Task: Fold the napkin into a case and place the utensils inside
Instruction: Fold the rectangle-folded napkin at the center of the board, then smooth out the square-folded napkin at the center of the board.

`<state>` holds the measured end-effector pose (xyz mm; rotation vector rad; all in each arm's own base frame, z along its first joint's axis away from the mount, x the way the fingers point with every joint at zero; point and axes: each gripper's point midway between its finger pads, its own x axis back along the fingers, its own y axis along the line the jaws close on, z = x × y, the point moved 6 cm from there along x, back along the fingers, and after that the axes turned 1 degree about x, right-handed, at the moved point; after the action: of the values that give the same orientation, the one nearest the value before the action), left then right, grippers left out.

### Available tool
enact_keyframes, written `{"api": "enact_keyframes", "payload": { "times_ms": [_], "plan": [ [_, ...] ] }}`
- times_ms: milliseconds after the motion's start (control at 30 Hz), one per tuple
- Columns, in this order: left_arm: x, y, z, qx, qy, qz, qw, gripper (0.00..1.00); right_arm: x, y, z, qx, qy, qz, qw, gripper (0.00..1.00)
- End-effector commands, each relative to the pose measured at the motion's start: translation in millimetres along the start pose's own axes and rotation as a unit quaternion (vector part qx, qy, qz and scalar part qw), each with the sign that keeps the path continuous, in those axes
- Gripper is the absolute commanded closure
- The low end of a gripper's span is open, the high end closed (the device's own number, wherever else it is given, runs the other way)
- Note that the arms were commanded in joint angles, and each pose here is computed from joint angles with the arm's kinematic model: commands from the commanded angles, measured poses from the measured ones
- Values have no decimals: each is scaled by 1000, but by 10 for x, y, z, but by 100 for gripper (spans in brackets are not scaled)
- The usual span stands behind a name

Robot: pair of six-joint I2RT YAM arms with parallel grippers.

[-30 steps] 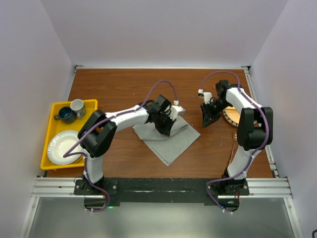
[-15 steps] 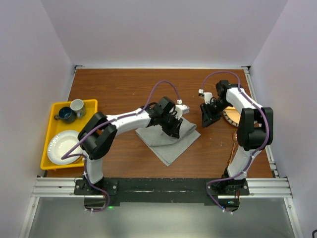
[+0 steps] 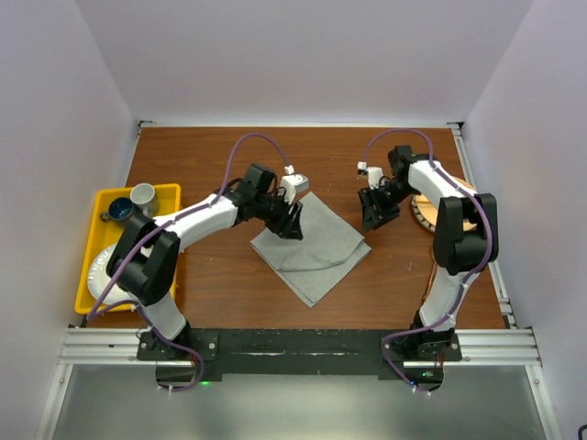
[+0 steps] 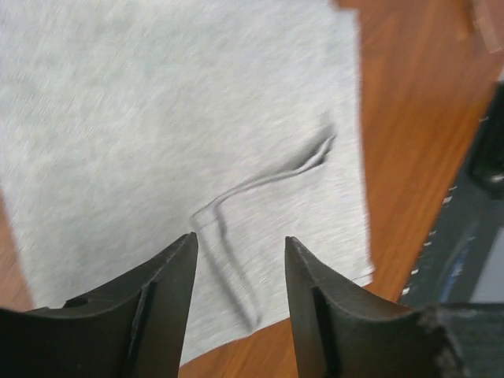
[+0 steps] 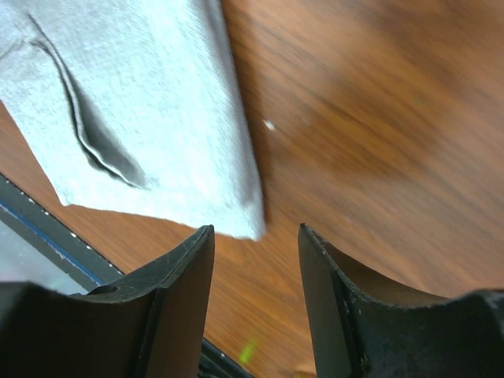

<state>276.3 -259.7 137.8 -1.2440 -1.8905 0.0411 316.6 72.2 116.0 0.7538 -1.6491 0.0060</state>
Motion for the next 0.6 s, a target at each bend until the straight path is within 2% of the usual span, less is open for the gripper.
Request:
{"api": "enact_keyframes", "payload": {
  "times_ms": [0,200,367,467,567],
  "plan": [
    [-9,181,327,-27,54,-39,997,50,-140,83,-112,4,-5,-19,1000,50],
    [-100,573,358,-14,83,-79,993,60,-331,188,4,-8,17,-42,999,57],
    [-59,1050,76,-10,66,-99,993,62,-446,466,62,-21,24,-84,996,61],
    [16,1156,-168,-34,43,-75,996,62,-443,684,57,-38,11,-137,990,59],
    [112,1115,-362,-72,28,-43,996,59,-338,788,-8,-43,-1,-160,986,48]
  ]
}}
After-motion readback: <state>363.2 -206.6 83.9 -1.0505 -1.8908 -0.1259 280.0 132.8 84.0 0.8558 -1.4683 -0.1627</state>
